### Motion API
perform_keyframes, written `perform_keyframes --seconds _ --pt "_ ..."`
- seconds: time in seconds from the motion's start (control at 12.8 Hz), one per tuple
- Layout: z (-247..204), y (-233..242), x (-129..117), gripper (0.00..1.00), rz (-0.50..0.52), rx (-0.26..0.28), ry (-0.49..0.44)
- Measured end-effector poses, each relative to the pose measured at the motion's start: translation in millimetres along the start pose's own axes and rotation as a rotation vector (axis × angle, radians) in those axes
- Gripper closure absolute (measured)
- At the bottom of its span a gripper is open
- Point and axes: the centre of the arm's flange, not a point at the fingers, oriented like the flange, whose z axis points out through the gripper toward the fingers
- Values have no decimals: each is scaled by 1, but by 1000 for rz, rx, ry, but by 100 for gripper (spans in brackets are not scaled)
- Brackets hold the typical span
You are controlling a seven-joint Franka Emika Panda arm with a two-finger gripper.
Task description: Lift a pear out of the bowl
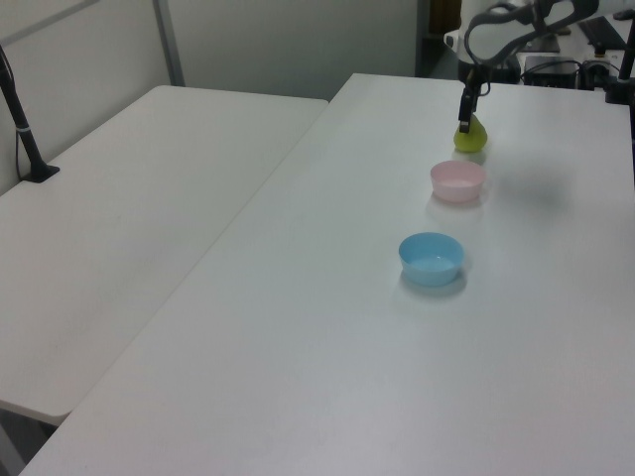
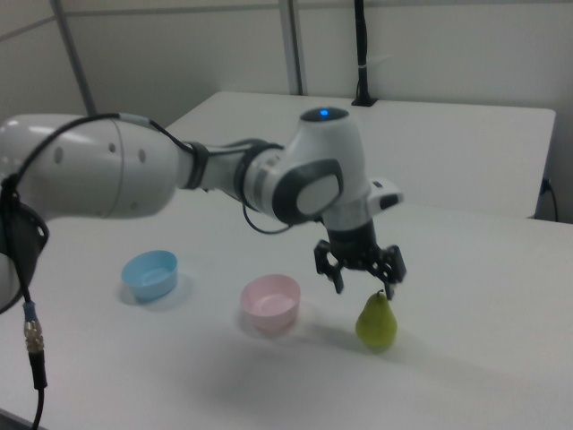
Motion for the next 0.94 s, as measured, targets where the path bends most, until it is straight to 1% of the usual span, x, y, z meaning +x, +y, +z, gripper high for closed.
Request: perform_keyframes --seconds 0.08,0.16,0.31,0.47,0.7,0.86,0.94 --pt "-27 -19 6 0 -19 10 -10" --pt "-55 -44 12 0 -13 15 -12" --pt "-112 -104 21 0 17 21 -7" --pt "-157 -164 24 0 48 27 -4" --pt "-212 -240 12 0 111 35 -21" --pt "-241 -266 -5 0 127 36 -41" --pt "-249 -269 -11 0 127 37 -47"
